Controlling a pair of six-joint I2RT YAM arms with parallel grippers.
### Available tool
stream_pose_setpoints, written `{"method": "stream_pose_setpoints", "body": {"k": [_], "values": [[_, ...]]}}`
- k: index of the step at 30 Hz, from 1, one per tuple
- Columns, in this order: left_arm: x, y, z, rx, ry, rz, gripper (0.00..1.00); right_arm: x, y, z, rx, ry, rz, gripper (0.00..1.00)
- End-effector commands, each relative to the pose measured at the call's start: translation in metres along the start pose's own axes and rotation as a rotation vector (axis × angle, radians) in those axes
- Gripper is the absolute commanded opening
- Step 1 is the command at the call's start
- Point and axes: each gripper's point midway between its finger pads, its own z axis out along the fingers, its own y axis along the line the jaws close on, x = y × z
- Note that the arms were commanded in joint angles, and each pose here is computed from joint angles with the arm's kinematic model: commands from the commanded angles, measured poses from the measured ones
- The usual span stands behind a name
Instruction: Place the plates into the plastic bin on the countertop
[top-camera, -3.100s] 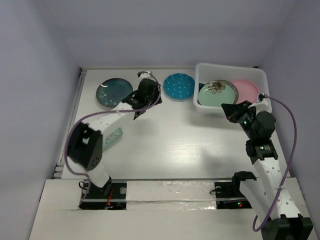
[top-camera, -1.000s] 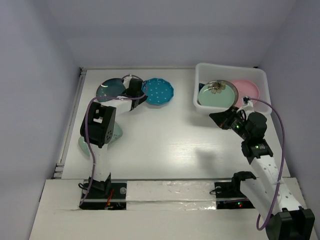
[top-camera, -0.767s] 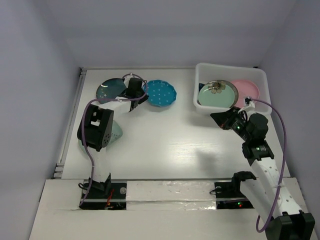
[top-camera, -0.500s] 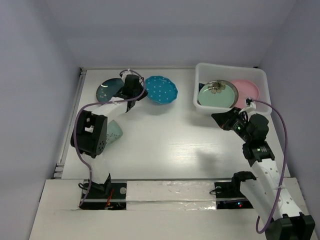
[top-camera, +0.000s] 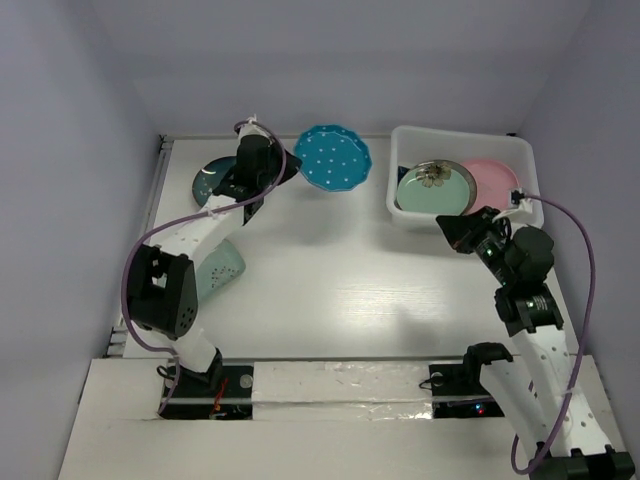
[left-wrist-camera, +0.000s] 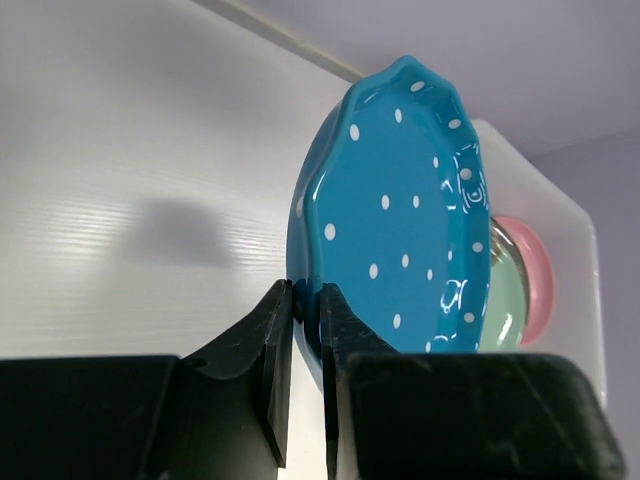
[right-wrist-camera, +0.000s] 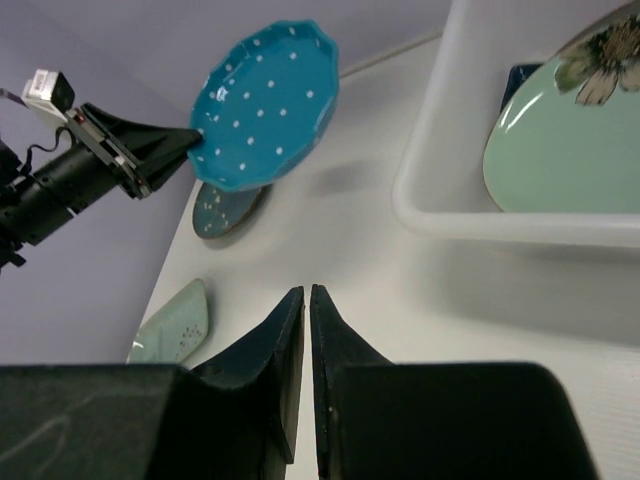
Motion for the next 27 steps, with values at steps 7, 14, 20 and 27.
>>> {"method": "stream_pose_setpoints", "body": {"k": [7,14,20,27], "values": [[-0.041,-0.185,-0.043,0.493,-0.084,-0.033,0.00,-0.062,0.038,-0.022,-0.012,-0.166,-0.057,0.12],[0.000,-0.236,-0.025,0.582,-0.013,-0.039,0.00,-0.071,0.044,-0.028,-0.012,-0.195,-0.050,0.13],[0.031,-0.273,-0.002,0.648,0.022,-0.054,0.00,-0.073,0.038,-0.037,0.028,-0.217,-0.068,0.13],[0.067,-0.313,0.026,0.732,0.068,-0.116,0.00,-0.064,0.033,-0.039,0.041,-0.188,-0.076,0.13]]}}
